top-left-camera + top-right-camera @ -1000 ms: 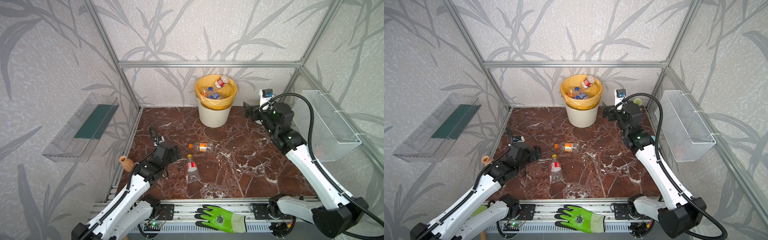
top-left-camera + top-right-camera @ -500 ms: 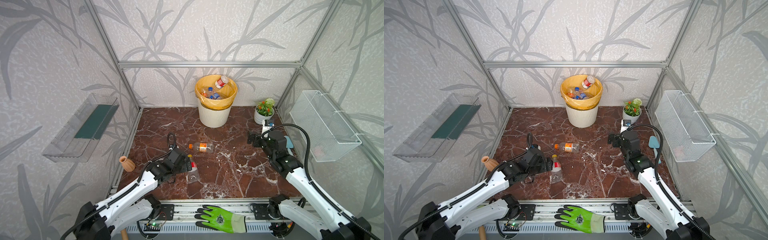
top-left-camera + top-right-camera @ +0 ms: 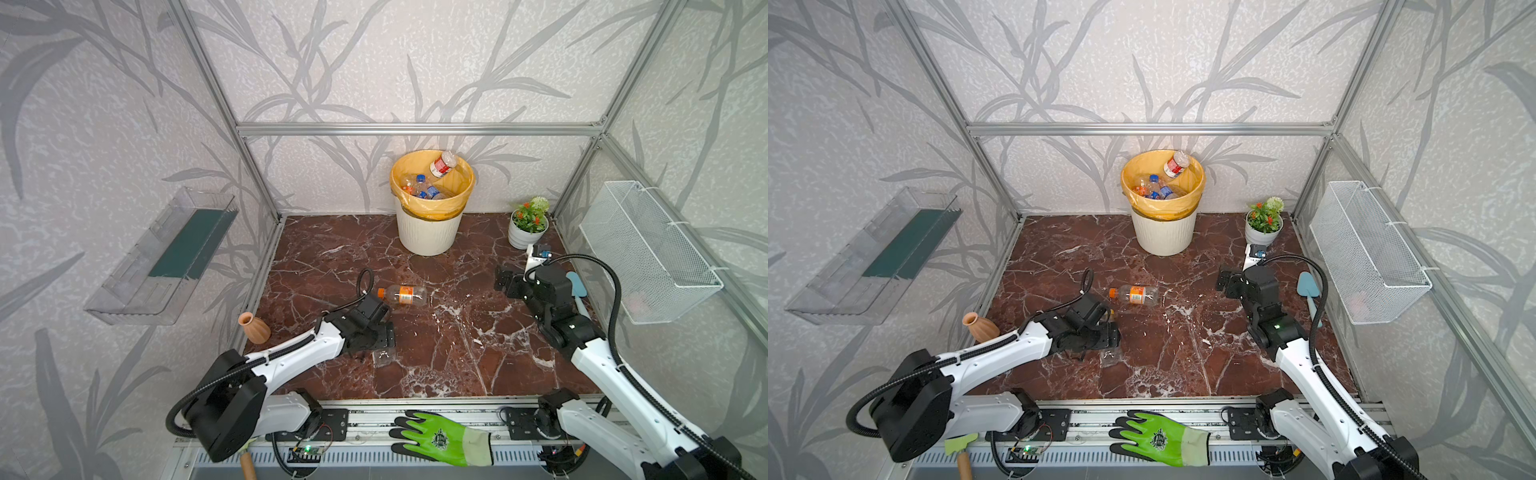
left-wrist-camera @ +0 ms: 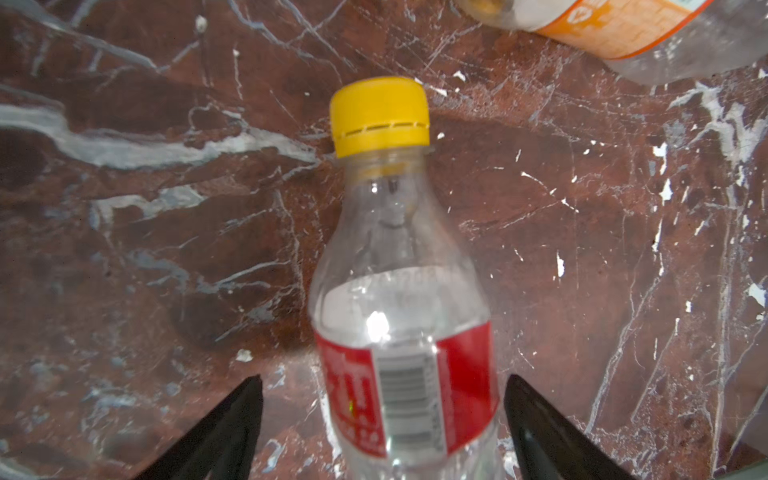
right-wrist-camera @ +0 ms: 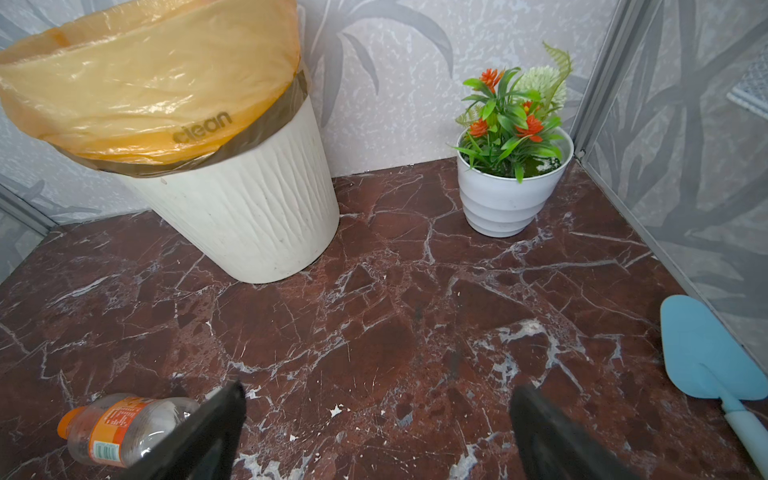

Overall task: Throw the plastic bottles in the bin
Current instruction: 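Move the left gripper to the yellow-cap red-label bottle while the right gripper draws back, then close the left gripper around the yellow-cap bottle, then lift the yellow-cap bottle with the left gripper over the bin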

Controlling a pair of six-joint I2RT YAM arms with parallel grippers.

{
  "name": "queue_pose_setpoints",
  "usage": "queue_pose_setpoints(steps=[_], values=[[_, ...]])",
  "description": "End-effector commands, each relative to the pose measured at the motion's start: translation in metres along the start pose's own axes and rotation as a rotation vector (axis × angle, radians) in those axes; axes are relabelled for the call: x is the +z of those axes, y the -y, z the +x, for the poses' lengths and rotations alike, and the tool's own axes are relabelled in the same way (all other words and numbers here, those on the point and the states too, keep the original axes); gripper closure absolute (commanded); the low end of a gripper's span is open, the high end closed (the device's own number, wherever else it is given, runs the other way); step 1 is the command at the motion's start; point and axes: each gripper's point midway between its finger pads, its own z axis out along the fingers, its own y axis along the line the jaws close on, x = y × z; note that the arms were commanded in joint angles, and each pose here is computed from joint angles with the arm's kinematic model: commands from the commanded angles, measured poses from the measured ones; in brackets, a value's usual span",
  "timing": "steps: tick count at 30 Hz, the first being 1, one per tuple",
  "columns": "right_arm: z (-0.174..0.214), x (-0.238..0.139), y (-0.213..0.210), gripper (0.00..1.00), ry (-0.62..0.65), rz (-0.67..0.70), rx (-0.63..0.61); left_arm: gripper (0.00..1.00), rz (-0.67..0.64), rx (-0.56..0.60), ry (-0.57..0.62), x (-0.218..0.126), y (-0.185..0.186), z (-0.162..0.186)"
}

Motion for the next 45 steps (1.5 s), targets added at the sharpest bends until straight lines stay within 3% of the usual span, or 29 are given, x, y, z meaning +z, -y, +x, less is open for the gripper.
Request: queue_pose_setpoints(steps=[1, 9, 17, 23, 34, 39, 45], values=[[-0.007, -0.005, 0.004, 0.01, 0.033, 0.013, 0.019, 0.20, 0.044, 0.022, 0.002, 0.003, 0.018, -0.010], [-0.003, -0.007, 0.010, 0.01, 0.031, 0.032, 0.025, 0.50, 0.018, 0.034, 0.015, 0.005, 0.011, -0.010], [-0.002, -0.006, 0.010, 0.01, 0.033, 0.030, 0.040, 0.54, 0.002, -0.003, 0.219, -0.037, -0.001, -0.037], [-0.003, -0.006, 0.009, 0.01, 0.041, 0.023, 0.062, 0.55, 0.029, -0.010, 0.486, -0.100, -0.004, -0.074], [-0.002, -0.014, 0.015, 0.01, 0.083, 0.029, 0.105, 0.56, 0.056, 0.046, 1.029, -0.248, -0.002, -0.137], [-0.009, -0.022, 0.018, 0.01, 0.113, 0.039, 0.106, 0.56, 0.064, 0.148, 1.273, -0.325, 0.024, -0.171], [-0.017, -0.036, 0.023, 0.01, 0.142, 0.050, 0.102, 0.58, 0.157, 0.266, 1.396, -0.379, 0.077, -0.232]])
